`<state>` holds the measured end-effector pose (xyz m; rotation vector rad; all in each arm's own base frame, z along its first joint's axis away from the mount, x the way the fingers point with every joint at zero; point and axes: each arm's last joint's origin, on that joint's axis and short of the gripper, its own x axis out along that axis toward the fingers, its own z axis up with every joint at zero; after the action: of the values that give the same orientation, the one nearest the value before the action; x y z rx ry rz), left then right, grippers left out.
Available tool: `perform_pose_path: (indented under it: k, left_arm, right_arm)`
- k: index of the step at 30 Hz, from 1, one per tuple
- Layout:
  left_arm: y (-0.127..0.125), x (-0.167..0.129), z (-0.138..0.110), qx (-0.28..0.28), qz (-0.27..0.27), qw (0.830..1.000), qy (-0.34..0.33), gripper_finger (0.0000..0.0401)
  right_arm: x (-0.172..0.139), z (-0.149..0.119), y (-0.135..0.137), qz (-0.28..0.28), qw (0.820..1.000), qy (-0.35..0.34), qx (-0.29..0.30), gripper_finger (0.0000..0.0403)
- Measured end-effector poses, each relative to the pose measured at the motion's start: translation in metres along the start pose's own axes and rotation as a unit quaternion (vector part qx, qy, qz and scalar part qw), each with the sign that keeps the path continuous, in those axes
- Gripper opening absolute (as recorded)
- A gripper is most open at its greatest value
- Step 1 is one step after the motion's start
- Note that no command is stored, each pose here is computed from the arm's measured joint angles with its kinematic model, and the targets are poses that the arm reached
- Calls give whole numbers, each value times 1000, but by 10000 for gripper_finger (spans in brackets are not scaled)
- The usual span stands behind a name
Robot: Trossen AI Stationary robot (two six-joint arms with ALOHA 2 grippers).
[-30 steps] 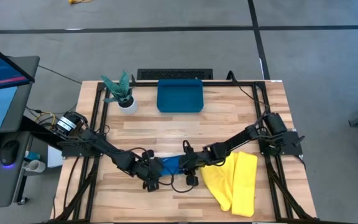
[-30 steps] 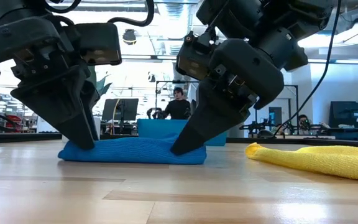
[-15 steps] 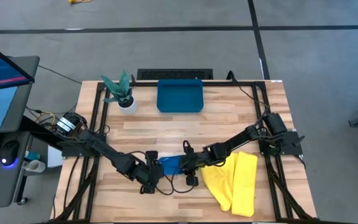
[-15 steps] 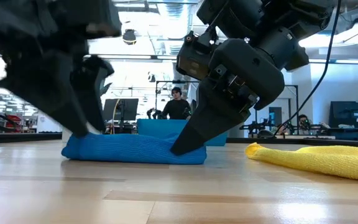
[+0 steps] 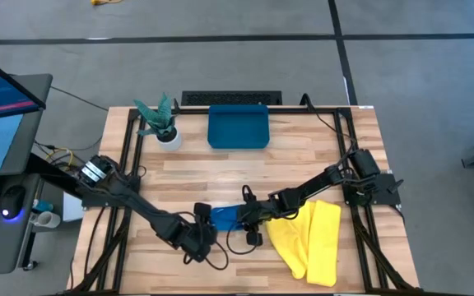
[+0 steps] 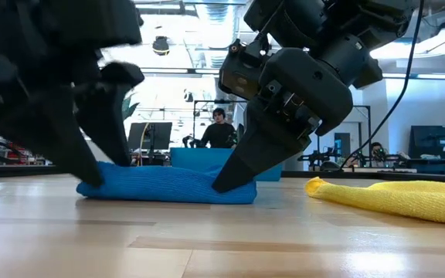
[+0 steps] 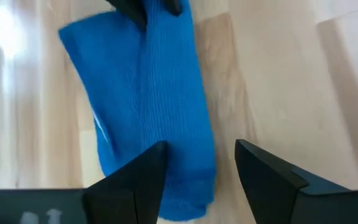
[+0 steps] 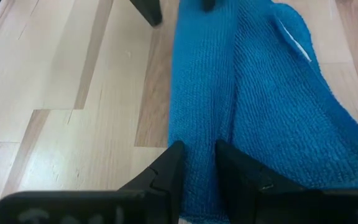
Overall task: Roll microfiber towels into tight, uniform cylinder then place into a basket
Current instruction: Roll the blue microfiber towel
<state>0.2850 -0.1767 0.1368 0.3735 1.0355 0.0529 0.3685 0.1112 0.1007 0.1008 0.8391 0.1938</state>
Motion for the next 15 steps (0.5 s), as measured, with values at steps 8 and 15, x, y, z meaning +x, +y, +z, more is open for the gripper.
perform_pose_path:
  k: [8,15]
  left_arm:
    - [5,16,-3,-26,4,999,31,184]
    - [17,22,-4,-55,-14,997,60,141]
  right_arm:
    - [0,0,0,10,1000,2,1,115]
    - [0,-1,3,27,999,5,15,115]
